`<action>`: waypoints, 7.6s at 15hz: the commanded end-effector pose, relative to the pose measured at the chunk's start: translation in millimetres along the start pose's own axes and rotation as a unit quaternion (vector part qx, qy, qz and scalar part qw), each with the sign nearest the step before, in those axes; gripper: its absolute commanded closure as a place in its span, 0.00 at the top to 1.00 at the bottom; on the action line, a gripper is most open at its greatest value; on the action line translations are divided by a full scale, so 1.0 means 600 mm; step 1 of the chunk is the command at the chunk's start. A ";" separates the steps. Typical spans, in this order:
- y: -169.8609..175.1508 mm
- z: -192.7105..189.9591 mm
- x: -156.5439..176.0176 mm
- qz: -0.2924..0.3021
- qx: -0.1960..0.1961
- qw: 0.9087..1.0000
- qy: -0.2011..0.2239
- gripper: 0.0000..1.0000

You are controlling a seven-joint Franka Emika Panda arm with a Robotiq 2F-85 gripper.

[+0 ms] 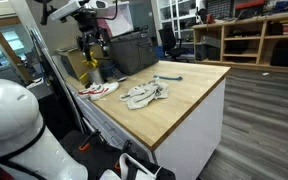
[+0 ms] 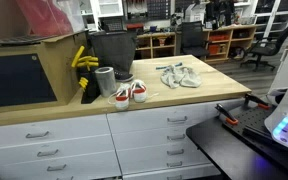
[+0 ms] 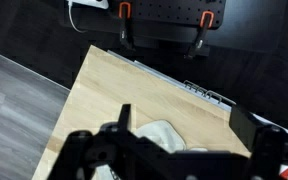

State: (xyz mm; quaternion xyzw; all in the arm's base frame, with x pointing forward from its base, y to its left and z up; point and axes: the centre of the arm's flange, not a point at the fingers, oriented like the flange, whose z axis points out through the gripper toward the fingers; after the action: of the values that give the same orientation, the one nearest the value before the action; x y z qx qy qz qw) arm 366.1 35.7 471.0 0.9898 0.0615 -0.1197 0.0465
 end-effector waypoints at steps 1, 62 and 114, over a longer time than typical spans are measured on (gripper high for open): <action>0.000 0.000 0.000 0.000 0.000 1.000 0.000 1.00; -0.024 0.281 0.227 0.271 0.071 0.960 -0.008 1.00; 0.032 0.406 0.362 0.404 0.140 0.895 0.131 0.59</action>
State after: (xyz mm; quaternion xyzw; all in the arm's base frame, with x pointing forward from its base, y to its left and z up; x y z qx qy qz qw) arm 520.8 16.0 189.1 0.9357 -0.3480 0.0190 -0.0552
